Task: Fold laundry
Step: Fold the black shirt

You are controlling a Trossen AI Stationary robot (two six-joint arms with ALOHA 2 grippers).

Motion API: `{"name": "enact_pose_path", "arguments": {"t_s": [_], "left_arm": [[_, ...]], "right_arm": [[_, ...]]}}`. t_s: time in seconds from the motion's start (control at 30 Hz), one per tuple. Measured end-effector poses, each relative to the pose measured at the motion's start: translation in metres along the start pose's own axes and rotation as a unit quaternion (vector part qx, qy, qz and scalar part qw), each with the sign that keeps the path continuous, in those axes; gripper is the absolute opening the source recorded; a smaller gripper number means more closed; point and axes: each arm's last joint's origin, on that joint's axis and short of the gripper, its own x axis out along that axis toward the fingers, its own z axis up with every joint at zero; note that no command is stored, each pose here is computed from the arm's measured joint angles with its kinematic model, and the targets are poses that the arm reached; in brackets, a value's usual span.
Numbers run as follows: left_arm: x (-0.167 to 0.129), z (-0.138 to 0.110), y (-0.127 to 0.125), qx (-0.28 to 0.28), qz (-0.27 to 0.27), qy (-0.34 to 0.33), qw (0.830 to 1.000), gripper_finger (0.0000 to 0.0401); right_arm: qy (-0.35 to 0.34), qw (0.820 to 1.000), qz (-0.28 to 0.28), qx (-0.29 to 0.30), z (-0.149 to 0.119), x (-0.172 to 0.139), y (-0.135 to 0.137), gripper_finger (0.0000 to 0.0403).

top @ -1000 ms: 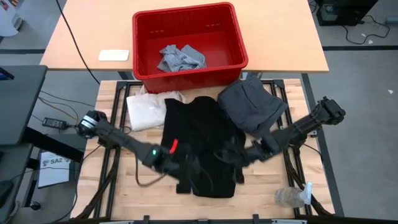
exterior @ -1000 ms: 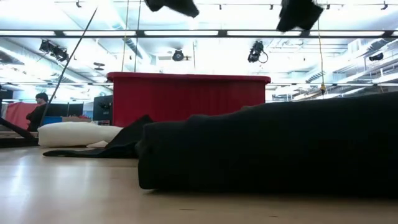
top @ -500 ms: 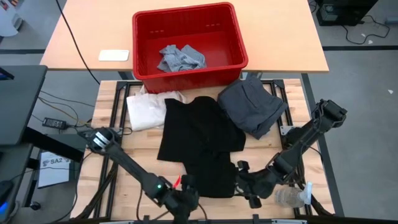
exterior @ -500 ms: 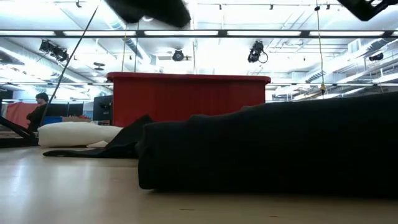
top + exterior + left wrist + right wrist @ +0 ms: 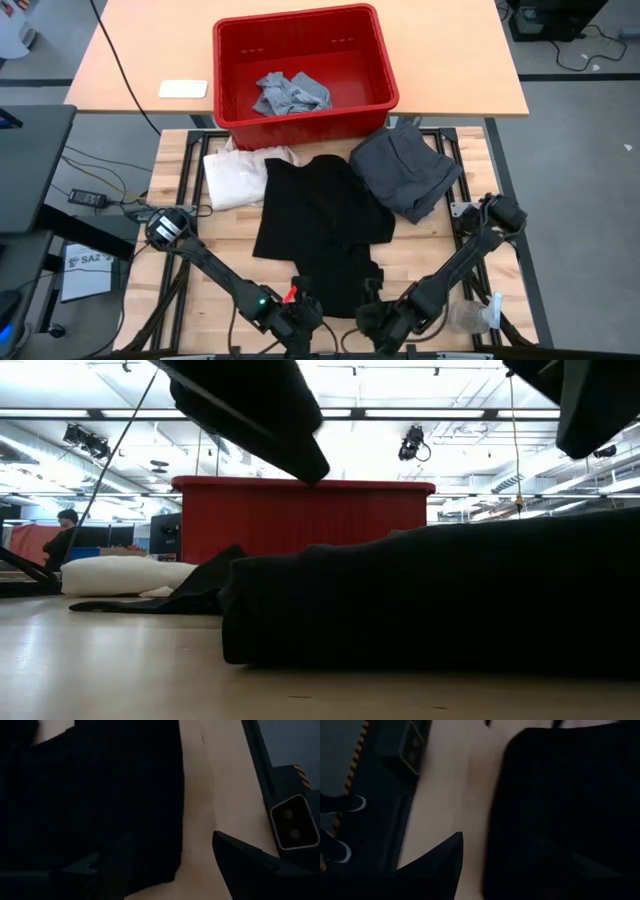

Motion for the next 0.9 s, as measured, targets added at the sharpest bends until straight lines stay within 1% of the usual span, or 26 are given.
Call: {"name": "enact_pose_path", "arguments": {"t_s": [0.07,0.17,0.27,0.37,0.47,0.53,0.6,0.67,0.73,0.77,0.8,0.83,0.9], "left_arm": [[0.003,-0.002,-0.001,0.004,0.003,0.005,1.0,0.027],[0.011,-0.007,-0.003,0.013,0.003,0.01,1.0,0.027],[0.018,-0.012,-0.004,0.021,0.012,0.015,1.0,0.027],[0.029,-0.015,0.0,0.021,0.03,0.02,0.999,0.0268],[0.045,-0.021,0.004,0.018,0.035,0.035,0.999,0.0249],[0.055,-0.025,0.005,0.017,0.028,0.045,0.998,0.0221],[0.056,-0.025,0.005,0.014,0.016,0.048,0.999,0.0184],[0.055,-0.023,0.004,0.008,0.005,0.049,0.999,0.0137],[0.046,-0.018,0.002,-0.007,-0.022,0.05,0.999,0.0087],[0.04,-0.015,0.001,-0.017,-0.041,0.05,0.998,0.0062],[0.03,-0.008,-0.002,-0.033,-0.069,0.046,0.996,0.0038],[0.02,0.0,-0.003,-0.049,-0.097,0.041,0.993,0.0023],[-0.003,0.019,-0.004,-0.08,-0.145,0.023,0.986,0.0018]], "right_arm": [[0.002,1.0,-0.001,0.006,0.002,0.007,0.006,0.0229],[0.02,1.0,-0.013,0.019,-0.004,0.022,0.01,0.0231],[0.03,0.998,-0.042,0.041,-0.011,0.033,0.01,0.0232],[0.045,0.995,-0.072,0.047,-0.019,0.043,0.009,0.023],[0.059,0.994,-0.08,0.046,-0.022,0.05,0.006,0.0222],[0.068,0.993,-0.083,0.045,-0.023,0.053,0.004,0.0203],[0.085,0.992,-0.076,0.05,-0.024,0.057,0.002,0.0168],[0.109,0.99,-0.056,0.068,-0.023,0.057,-0.001,0.0116],[0.134,0.986,-0.016,0.093,-0.019,0.052,-0.003,0.0051],[0.144,0.984,0.008,0.101,-0.016,0.048,-0.004,0.0028],[0.147,0.983,0.033,0.106,-0.013,0.042,-0.004,0.002],[0.148,0.981,0.058,0.113,-0.008,0.034,-0.003,0.0021],[0.139,0.976,0.109,0.13,0.005,0.01,-0.001,0.0026]]}}
